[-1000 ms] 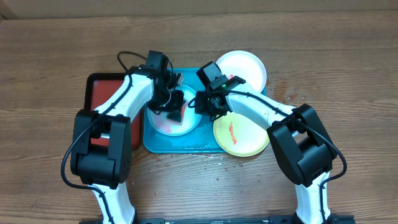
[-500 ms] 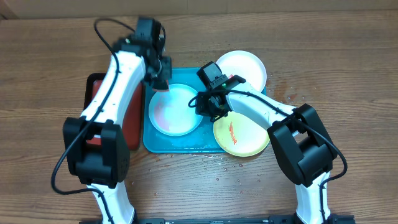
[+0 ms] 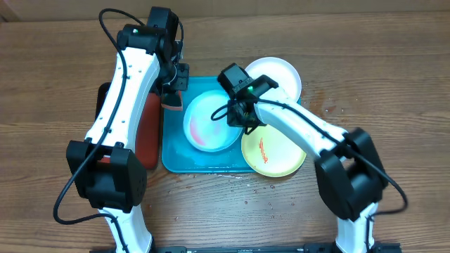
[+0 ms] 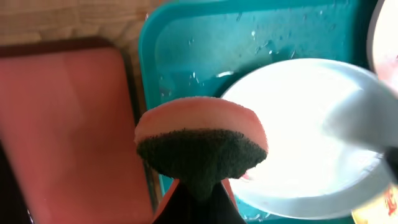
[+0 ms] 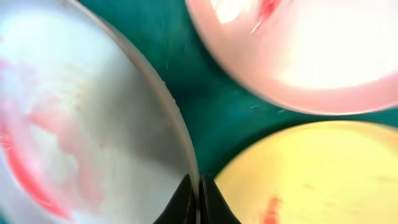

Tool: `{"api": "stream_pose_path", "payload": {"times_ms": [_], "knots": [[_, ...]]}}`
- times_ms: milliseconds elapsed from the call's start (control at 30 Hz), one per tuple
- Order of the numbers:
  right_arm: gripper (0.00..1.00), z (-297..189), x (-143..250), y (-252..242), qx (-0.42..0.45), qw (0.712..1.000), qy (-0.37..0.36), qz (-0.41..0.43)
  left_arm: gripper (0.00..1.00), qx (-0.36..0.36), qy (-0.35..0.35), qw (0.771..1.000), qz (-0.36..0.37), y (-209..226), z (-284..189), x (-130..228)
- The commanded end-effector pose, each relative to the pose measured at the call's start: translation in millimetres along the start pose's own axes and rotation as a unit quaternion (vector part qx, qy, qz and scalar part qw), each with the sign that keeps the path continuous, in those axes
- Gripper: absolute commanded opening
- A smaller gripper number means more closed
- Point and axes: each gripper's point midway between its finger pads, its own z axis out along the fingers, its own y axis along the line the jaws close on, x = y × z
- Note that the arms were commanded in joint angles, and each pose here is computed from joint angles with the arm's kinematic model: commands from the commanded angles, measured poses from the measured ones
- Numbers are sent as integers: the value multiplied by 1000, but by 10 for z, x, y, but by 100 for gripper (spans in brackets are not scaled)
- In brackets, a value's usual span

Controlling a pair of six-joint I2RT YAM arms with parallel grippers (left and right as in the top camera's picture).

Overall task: Clean dirty plates on tray and stack at the side
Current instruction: 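Lift the light blue plate with the right gripper and tilt it up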

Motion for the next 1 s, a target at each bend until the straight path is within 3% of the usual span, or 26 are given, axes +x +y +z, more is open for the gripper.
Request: {"api": "stream_pose_path", "payload": {"times_ms": [0,267,533,967], "knots": [[4,-595,-331,-103,68,988,-136,5,4,-8,-21,1000,12,39,-67,-96],[4,-1090,-334,-192,195,942,-273,-14,4,-3,-30,1000,7,37,-69,-140],[4,-1688,-398,-111,288,857,-425,-46,4,-4,-29,1000,7,38,-69,-139],[4,-1969,-430,-126,329,810,-483,-46,5,-4,-30,1000,7,38,-69,-139]]}}
